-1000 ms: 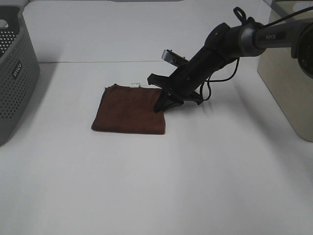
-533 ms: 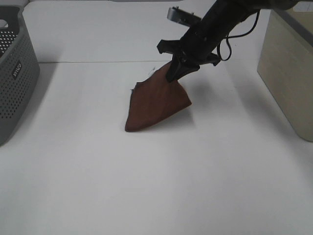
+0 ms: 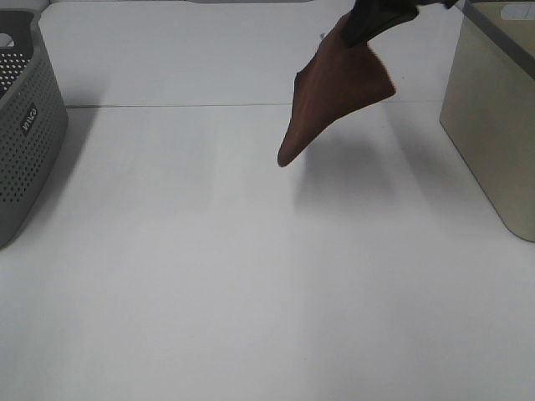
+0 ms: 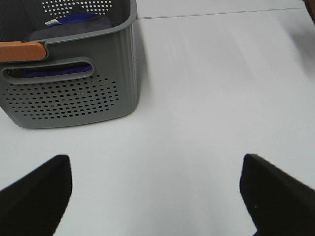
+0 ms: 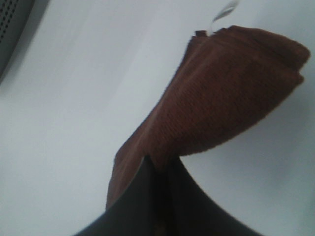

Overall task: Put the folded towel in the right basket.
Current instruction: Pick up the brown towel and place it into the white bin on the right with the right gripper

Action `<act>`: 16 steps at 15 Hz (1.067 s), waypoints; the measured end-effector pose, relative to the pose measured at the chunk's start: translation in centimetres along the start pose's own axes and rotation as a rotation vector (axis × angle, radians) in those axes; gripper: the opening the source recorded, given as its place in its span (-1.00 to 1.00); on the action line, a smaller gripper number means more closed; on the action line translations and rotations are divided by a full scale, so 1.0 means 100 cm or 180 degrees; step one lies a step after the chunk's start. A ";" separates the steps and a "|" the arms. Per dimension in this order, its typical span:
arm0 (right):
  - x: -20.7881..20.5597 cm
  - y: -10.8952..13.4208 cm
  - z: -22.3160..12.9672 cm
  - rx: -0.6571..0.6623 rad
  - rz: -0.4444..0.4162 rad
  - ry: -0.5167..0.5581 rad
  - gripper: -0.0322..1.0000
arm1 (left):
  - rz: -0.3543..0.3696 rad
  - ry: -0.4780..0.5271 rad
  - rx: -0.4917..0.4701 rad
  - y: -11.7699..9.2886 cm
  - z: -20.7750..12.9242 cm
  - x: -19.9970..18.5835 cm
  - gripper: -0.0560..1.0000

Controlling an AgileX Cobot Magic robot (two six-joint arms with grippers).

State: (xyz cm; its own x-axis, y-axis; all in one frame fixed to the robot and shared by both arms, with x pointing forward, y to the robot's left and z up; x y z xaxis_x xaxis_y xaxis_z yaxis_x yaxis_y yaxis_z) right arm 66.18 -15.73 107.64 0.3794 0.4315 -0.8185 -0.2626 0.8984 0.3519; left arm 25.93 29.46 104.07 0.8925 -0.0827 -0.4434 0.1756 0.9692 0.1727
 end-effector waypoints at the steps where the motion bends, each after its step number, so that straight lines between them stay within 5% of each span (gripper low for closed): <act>1: -0.018 -0.017 0.005 0.0107 -0.0066 -0.0128 -0.92 | 0.0000 0.0000 0.0000 0.000 0.000 0.000 0.77; 6: -0.084 -0.112 0.023 0.0834 -0.0213 -0.0697 -0.92 | 0.0000 0.0000 0.0000 0.000 0.000 0.000 0.77; 7: -0.117 -0.140 0.030 0.1074 -0.0166 -0.1049 -0.92 | 0.0000 0.0000 0.0000 0.000 0.000 0.000 0.77; 10: -0.149 -0.171 0.038 0.1318 -0.0168 -0.1559 -0.92 | 0.0000 0.0000 0.0000 0.000 0.000 0.000 0.77; 16: -0.100 -0.233 0.026 0.1771 -0.0507 -0.1197 -0.92 | 0.0000 0.0000 0.0000 0.000 0.000 0.000 0.77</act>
State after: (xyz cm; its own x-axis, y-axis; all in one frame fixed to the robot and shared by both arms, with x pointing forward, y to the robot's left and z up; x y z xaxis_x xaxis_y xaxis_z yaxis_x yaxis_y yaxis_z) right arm 70.77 -40.77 108.79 0.6839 0.1993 -0.7018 0.2782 0.8180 0.5035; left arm 25.93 29.46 104.07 0.8925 -0.0827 -0.4434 0.1756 0.9692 0.1727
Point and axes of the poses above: a point on each arm's last joint axis where the gripper is mounted, x pointing out along that axis toward the gripper, y along the wrist's bending axis when the last joint is at zero, z = x × y, the point moved 3 cm from there along x, pointing out along that axis toward the gripper, and after that the axes turned 12 degrees about x, right-handed, at the moved point
